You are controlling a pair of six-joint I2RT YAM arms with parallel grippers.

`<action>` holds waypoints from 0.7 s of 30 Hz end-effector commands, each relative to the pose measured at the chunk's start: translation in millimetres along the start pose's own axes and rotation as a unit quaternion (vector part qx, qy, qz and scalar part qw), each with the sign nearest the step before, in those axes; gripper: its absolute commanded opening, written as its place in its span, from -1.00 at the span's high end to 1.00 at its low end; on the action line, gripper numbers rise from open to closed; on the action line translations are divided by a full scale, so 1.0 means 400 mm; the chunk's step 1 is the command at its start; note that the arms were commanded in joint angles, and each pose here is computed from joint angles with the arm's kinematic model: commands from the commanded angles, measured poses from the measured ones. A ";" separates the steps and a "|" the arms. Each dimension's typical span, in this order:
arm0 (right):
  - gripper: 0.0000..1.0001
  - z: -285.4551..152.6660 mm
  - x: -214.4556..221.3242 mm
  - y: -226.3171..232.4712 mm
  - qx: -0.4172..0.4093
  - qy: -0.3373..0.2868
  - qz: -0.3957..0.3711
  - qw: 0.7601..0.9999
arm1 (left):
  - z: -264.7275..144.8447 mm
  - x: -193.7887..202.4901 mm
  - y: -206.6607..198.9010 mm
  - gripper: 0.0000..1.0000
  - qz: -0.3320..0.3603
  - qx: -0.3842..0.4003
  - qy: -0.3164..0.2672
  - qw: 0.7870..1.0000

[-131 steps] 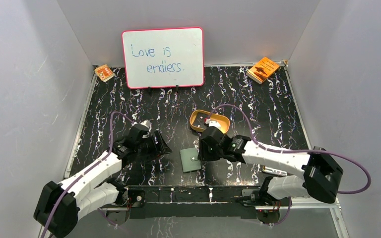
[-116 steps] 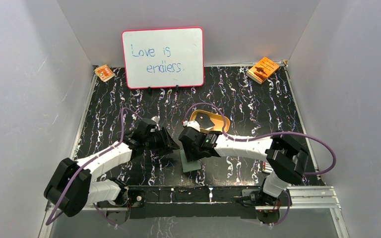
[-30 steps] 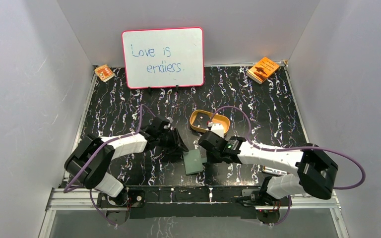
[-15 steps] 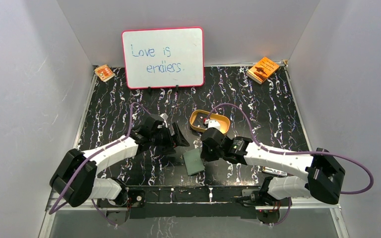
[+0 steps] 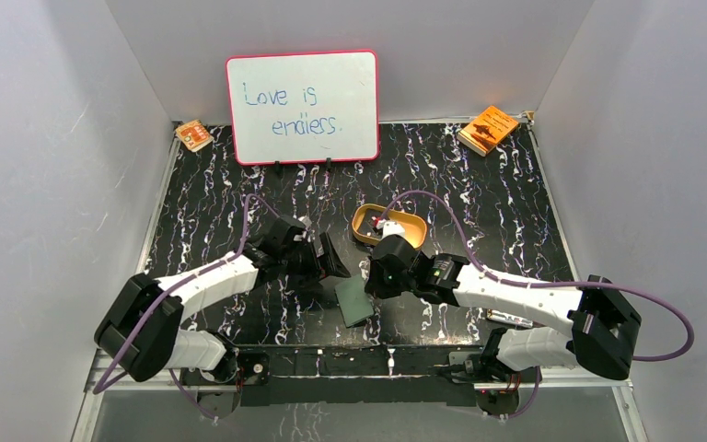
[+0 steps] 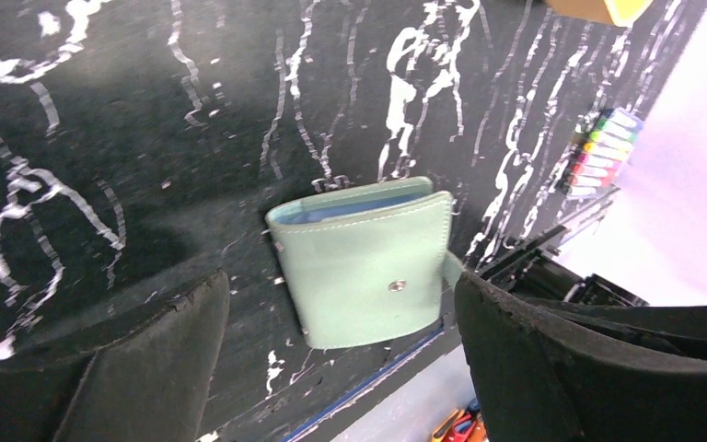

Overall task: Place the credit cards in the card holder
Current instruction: Open the card holder at the center of the board.

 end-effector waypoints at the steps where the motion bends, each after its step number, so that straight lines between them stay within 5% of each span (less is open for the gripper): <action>1: 1.00 -0.017 -0.020 0.020 -0.029 -0.024 0.017 0.999 | -0.046 0.013 0.033 -0.79 -0.001 -0.050 -0.025 0.998; 8: 1.00 -0.025 -0.025 0.019 -0.031 -0.038 0.024 0.998 | -0.103 0.007 0.039 -0.81 0.012 -0.054 -0.089 0.995; 21: 1.00 -0.040 -0.041 0.047 -0.083 -0.065 0.047 0.993 | -0.087 0.039 -0.018 -0.75 0.061 0.073 -0.013 0.995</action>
Point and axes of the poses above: each gripper's point midway between its finger pads, its own z axis out along the fingers, its own y axis along the line the jaws close on, x = y × z, the point moved 7 cm from there along -z, back along the fingers
